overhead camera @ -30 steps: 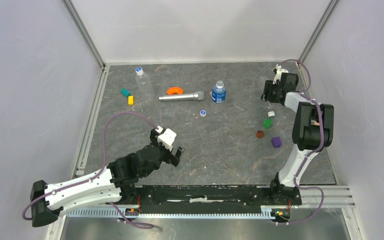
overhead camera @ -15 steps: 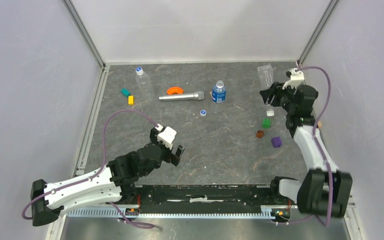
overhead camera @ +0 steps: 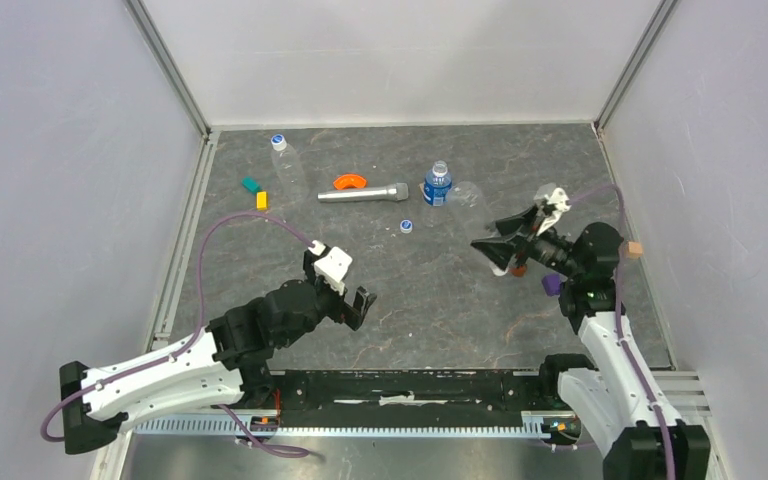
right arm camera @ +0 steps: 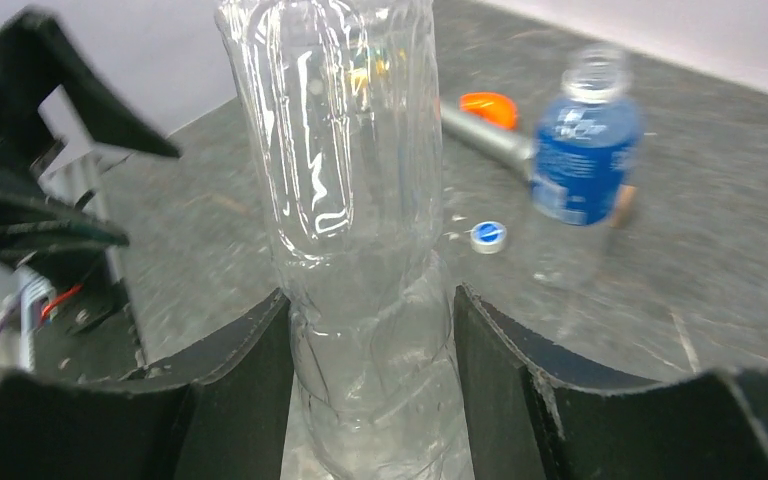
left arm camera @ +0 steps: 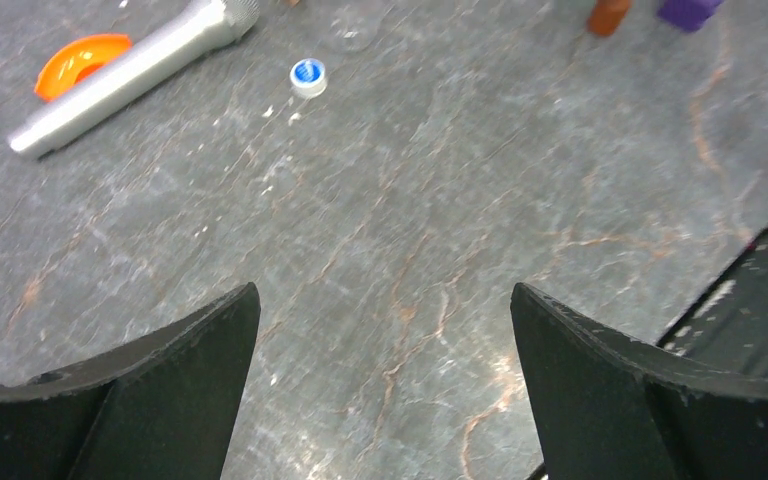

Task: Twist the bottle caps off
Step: Pick up the plastic bottle from the corner of the board.

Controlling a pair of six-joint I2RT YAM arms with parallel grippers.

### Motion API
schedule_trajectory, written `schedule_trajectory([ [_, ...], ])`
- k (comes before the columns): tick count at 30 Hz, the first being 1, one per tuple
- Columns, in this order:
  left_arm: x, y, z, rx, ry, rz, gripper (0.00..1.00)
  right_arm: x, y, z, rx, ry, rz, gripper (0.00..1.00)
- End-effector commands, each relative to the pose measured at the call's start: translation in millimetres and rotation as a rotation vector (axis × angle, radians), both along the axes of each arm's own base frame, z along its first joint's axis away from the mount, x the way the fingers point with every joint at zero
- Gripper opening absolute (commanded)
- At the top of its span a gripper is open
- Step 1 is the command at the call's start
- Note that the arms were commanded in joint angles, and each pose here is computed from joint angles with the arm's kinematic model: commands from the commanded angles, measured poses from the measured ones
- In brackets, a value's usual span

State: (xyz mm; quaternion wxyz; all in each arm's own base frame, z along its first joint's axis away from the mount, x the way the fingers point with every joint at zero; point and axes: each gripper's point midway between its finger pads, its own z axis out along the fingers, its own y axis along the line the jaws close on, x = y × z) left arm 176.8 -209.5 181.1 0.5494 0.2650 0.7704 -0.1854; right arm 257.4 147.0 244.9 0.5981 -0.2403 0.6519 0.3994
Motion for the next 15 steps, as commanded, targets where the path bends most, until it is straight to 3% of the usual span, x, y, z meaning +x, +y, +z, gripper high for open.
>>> schedule_trajectory([
  [1, -10, -21, 56, -0.153, -0.028, -0.104, 1.0, -26, 32, -7, -0.201, -0.061, 0.196, 0.36],
  [15, -22, -24, 100, -0.204, -0.048, -0.186, 1.0, -84, 91, -78, -0.563, 0.015, 0.505, 0.29],
])
